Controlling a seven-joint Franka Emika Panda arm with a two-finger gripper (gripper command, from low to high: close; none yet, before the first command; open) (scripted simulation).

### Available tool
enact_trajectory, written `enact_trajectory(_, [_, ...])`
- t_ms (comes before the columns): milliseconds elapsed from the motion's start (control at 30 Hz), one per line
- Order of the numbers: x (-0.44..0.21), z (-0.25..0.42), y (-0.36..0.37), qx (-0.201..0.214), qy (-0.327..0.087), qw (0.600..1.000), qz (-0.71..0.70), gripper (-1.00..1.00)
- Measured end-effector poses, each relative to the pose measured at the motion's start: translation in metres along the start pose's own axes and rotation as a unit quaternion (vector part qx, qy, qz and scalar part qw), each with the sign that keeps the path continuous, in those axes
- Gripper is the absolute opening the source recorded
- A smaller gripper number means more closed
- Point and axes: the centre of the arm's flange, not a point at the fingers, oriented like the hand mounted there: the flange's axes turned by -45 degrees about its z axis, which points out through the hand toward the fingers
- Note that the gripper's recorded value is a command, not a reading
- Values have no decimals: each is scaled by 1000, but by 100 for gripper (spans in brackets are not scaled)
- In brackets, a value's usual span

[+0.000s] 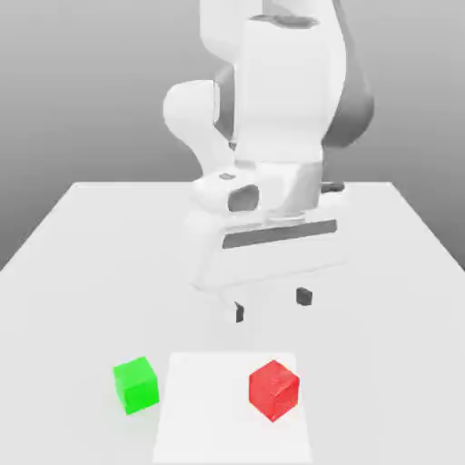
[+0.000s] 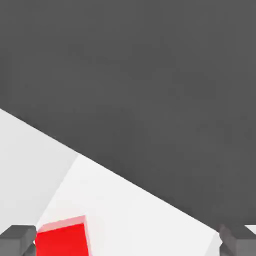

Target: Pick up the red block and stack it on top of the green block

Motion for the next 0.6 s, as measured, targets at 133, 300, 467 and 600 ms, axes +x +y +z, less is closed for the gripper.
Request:
enact_trajectory(133, [-20, 63, -22, 34, -34, 998, -42, 0])
enact_trajectory(300, [-27, 116, -27, 37, -37, 998, -45, -100])
enact_trajectory(467, [-27, 116, -27, 37, -38, 998, -45, -100])
enact_trajectory(600, [-25, 102, -26, 37, -38, 998, -45, -100])
